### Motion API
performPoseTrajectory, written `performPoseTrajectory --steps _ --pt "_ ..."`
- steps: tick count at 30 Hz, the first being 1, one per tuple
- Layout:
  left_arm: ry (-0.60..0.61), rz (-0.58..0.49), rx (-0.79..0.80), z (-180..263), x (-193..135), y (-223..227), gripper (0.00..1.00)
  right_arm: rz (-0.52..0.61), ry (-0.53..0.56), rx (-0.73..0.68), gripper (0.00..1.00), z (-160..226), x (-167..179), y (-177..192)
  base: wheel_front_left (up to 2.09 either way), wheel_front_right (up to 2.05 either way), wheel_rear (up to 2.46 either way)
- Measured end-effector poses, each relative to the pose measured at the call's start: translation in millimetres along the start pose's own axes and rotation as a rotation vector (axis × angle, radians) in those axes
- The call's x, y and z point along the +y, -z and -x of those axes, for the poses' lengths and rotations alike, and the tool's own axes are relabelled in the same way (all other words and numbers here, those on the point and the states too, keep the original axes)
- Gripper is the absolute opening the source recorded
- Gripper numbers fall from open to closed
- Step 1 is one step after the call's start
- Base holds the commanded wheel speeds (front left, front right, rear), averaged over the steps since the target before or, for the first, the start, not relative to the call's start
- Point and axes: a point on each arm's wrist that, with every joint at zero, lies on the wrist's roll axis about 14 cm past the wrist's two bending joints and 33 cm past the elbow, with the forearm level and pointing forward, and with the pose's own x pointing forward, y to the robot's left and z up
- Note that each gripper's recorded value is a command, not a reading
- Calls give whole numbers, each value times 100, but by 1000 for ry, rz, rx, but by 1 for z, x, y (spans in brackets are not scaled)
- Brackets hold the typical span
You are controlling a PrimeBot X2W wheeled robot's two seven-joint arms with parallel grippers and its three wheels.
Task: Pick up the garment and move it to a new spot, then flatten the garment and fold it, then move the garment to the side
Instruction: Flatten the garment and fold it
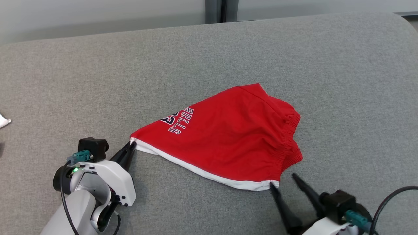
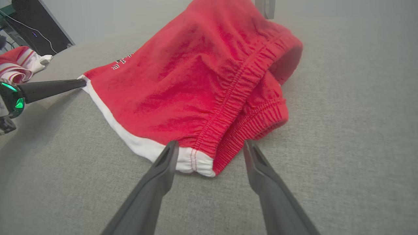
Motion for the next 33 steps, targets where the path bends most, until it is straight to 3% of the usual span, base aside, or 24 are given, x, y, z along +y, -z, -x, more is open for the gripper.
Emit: performPoseTrajectory --steps 3,9,10,11,12,13,22,33 --pt "-2 1 -5 -2 1 -1 0 -27 -66 66 100 1 21 20 0 0 0" --pt "-4 -3 -13 -4 2 -3 0 -9 -98 99 100 -5 24 29 0 0 0" --pt "-5 -3 -18 -4 3 -4 0 -8 -106 101 95 -6 26 29 0 0 0" --pt "-5 -3 -18 -4 3 -4 0 -8 -106 101 40 -6 26 29 0 0 0" --pt "-6 -3 -20 -4 3 -4 0 -10 -113 102 9 -7 28 30 0 0 0" --pt "-7 -2 -24 -4 3 -4 0 -10 -117 104 0 -8 29 31 0 0 0" --pt "-27 4 -155 1 4 -32 0 -16 -171 5 0 -10 40 5 0 0 0" --pt "-3 -40 -538 33 -18 -143 0 101 -145 -354 0 -16 20 -111 0 0 0"
